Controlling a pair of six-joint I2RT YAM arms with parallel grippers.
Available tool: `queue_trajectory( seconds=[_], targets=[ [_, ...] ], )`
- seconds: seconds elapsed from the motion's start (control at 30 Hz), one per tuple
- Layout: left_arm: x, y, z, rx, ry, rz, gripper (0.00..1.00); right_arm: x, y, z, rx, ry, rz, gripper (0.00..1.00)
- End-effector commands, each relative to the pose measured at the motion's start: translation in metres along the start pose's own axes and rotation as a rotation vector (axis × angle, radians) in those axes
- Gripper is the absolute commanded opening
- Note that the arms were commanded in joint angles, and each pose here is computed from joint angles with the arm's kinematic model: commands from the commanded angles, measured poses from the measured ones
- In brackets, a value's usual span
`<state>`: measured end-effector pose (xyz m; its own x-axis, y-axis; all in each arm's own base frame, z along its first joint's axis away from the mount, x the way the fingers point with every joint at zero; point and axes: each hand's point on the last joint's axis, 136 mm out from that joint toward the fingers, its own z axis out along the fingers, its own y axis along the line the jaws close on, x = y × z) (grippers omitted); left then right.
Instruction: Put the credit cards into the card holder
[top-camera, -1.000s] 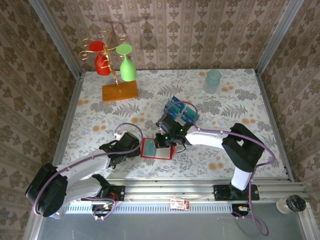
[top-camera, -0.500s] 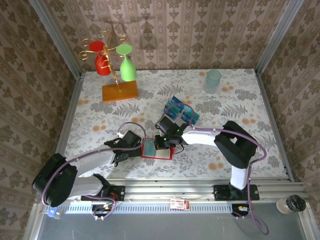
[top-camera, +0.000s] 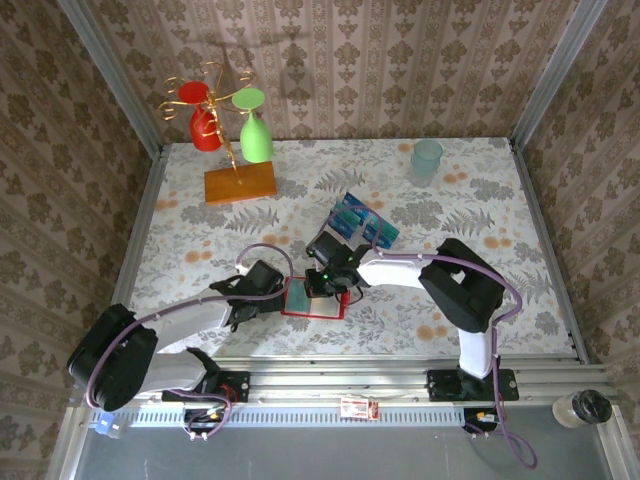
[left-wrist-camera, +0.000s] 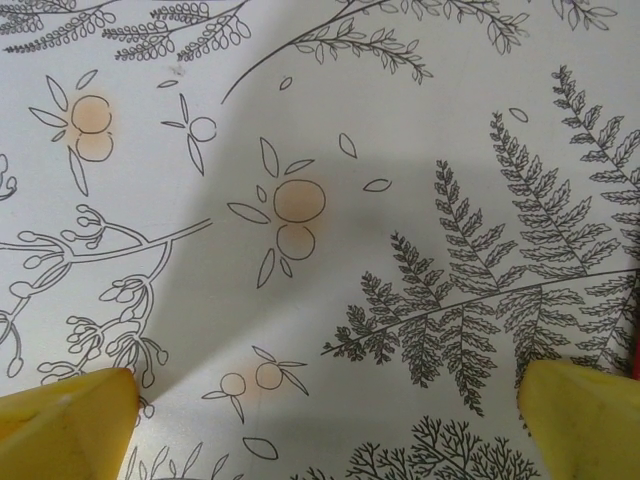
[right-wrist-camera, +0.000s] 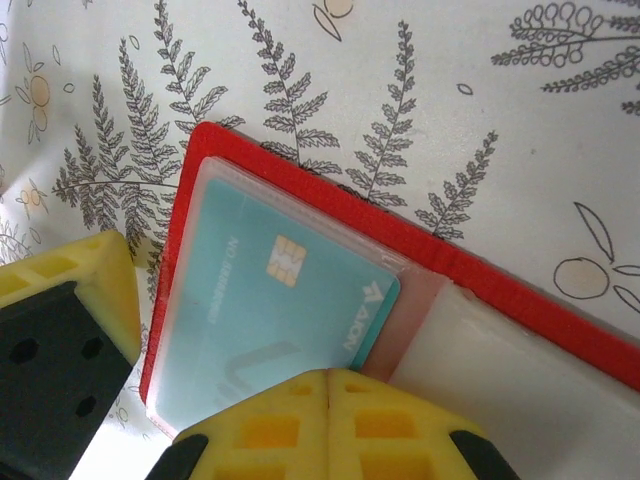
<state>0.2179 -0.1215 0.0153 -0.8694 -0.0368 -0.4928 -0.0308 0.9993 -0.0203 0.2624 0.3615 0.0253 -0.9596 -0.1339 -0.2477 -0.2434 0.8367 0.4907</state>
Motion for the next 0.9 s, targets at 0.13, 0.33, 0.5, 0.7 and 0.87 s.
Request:
queue_trajectory(
  seconds=[0.13, 0.33, 0.5, 0.7, 0.87],
  targets=[
    [0.013, -0.005, 0.007, 0.040, 0.043, 0.010, 1.00, 0.000, 0.001, -0.004, 0.008, 0.017, 0.008, 0.01],
    [0.010, -0.007, 0.004, 0.059, 0.033, 0.007, 1.00, -0.004, 0.005, -0.015, 0.009, -0.007, 0.013, 0.02],
    [0.013, -0.009, 0.004, 0.069, 0.042, 0.005, 1.00, -0.005, 0.006, -0.021, 0.000, -0.030, 0.030, 0.05],
    [0.011, -0.009, 0.001, 0.051, 0.045, 0.008, 1.00, -0.006, 0.007, -0.031, -0.004, -0.044, 0.013, 0.08],
    [0.005, -0.003, -0.010, 0.023, 0.024, 0.007, 1.00, -0.008, 0.006, -0.048, -0.006, -0.061, -0.018, 0.11]
  ],
)
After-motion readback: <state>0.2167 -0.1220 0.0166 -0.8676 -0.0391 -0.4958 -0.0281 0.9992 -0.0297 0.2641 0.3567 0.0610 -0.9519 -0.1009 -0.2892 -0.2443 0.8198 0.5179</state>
